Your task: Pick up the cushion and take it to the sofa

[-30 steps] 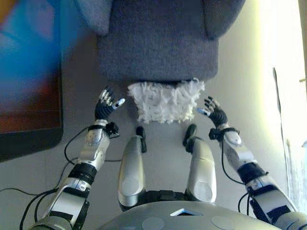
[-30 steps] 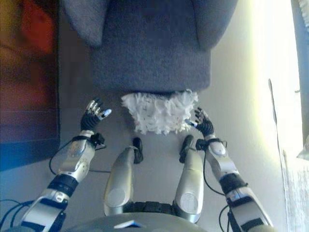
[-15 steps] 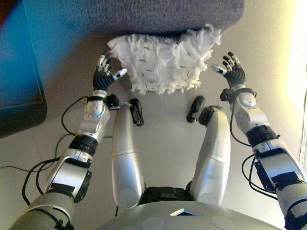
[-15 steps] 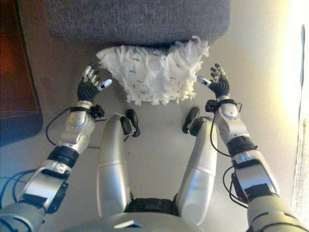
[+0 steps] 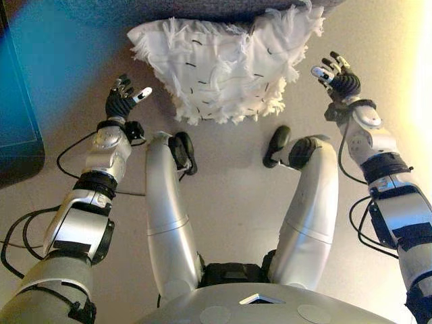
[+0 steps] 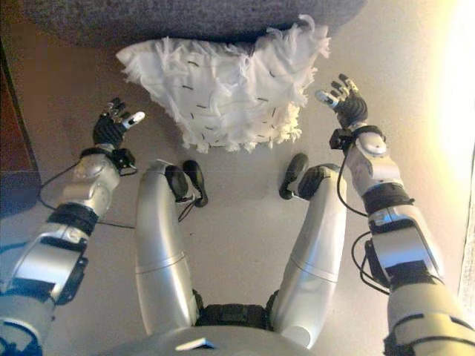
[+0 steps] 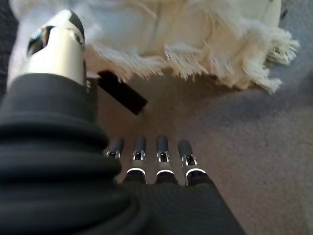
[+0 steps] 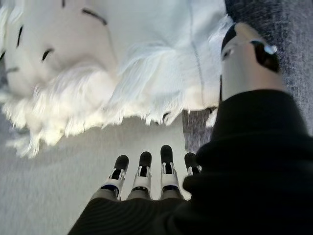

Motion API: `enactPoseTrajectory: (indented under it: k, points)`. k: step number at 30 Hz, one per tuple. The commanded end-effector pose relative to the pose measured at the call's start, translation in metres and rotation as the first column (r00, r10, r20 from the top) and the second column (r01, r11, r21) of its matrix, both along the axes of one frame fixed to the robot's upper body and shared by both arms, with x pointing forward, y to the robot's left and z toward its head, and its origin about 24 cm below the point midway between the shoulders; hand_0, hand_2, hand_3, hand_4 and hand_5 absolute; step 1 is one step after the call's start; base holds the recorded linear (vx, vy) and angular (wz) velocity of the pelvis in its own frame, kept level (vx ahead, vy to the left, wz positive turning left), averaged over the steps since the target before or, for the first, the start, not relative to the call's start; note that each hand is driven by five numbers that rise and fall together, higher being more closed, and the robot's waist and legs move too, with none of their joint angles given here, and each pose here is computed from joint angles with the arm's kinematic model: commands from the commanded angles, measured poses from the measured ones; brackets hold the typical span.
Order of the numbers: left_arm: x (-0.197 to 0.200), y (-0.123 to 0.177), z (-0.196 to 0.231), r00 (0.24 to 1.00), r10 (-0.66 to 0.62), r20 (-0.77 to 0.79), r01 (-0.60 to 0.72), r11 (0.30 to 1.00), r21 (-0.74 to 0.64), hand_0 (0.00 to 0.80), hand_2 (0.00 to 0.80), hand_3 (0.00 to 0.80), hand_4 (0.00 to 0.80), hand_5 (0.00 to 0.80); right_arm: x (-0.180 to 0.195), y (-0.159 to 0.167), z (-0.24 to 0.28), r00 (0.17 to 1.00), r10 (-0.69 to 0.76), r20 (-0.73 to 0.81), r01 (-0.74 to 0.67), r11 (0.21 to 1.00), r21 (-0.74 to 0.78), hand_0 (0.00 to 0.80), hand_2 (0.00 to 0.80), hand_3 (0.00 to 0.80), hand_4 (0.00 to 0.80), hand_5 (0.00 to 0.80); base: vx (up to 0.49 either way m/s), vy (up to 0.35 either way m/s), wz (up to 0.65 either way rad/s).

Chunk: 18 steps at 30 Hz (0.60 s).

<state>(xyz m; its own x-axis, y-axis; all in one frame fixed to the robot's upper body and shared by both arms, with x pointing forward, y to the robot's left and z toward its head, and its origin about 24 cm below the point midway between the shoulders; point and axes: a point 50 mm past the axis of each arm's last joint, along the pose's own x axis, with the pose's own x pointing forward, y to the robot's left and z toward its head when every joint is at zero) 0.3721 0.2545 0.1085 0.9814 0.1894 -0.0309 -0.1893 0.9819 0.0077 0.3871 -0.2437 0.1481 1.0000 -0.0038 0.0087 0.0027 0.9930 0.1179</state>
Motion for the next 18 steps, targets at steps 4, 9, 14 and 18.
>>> enactPoseTrajectory:
  k: [4, 9, 14, 18]
  points:
    - [0.020, -0.015, 0.044, 0.990, -0.104, 0.090, 0.106, 0.994, -0.021, 0.000, 0.000, 0.000, 0.000, 0.000, 0.010, 0.007, 0.023, 0.996, 0.083, 0.017, -0.083, 0.996, -0.023, 0.000, 0.000, 0.000, 0.000, 0.000, 0.014, -0.011, 0.03]
    - [0.031, -0.033, 0.064, 0.967, -0.237, 0.096, 0.241, 0.970, -0.036, 0.000, 0.000, 0.000, 0.000, 0.000, 0.019, 0.021, 0.036, 0.991, 0.130, -0.008, -0.130, 0.990, -0.059, 0.000, 0.000, 0.000, 0.000, 0.000, 0.027, -0.003, 0.12]
    - [0.038, -0.051, 0.074, 0.948, -0.315, 0.046, 0.316, 0.948, -0.018, 0.000, 0.000, 0.000, 0.000, 0.000, 0.025, 0.033, 0.041, 0.984, 0.165, -0.063, -0.170, 0.982, -0.080, 0.000, 0.000, 0.000, 0.000, 0.000, 0.025, 0.005, 0.08]
    - [0.044, -0.056, 0.079, 0.946, -0.324, 0.013, 0.324, 0.946, -0.017, 0.000, 0.000, 0.000, 0.000, 0.000, 0.030, 0.041, 0.047, 0.981, 0.174, -0.083, -0.181, 0.980, -0.078, 0.000, 0.000, 0.000, 0.000, 0.000, 0.030, 0.016, 0.14]
